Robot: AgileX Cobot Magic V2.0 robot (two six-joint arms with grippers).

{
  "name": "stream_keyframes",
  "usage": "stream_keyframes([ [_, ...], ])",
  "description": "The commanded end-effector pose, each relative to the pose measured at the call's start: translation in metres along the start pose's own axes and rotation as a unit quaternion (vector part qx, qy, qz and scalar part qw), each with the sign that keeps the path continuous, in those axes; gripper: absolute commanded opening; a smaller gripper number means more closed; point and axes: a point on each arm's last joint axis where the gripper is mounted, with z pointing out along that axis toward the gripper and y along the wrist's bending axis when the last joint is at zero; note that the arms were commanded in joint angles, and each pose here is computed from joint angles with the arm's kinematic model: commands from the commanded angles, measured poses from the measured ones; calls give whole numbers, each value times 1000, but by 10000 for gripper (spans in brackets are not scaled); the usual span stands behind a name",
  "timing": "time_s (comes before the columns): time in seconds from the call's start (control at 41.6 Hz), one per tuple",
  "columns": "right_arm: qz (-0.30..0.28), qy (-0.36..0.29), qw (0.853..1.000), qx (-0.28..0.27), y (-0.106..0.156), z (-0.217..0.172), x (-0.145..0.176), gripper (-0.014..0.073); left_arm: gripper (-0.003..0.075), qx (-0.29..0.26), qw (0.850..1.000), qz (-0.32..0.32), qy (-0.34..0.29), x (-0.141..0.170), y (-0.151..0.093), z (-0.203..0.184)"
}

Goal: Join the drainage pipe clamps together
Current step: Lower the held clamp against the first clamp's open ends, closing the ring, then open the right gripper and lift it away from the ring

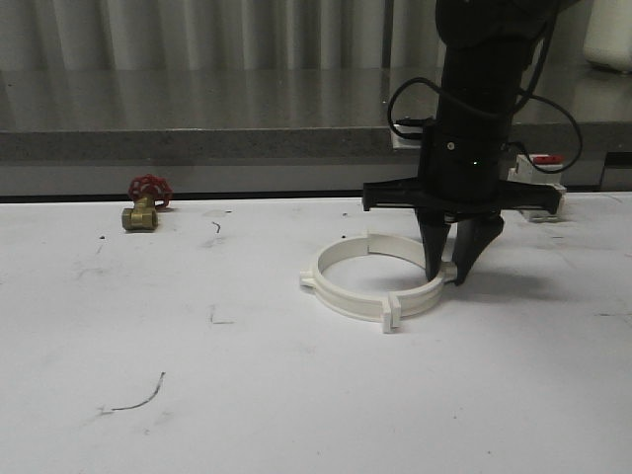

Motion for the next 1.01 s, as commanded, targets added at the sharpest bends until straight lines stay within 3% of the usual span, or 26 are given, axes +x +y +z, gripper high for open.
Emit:
stream_keyframes([
  [0.0, -1, -41, 999, -19, 4, -32, -6, 184, 335, 7, 999, 0, -46, -13, -1, -5],
  [0.842, -1, -42, 999, -19, 4, -32, -6, 188, 335, 7, 999, 0, -46, -13, -1, -5],
  [0.987, -1, -42, 999, -19, 4, -32, -6, 247, 335, 7, 999, 0, -46, -13, -1, -5],
])
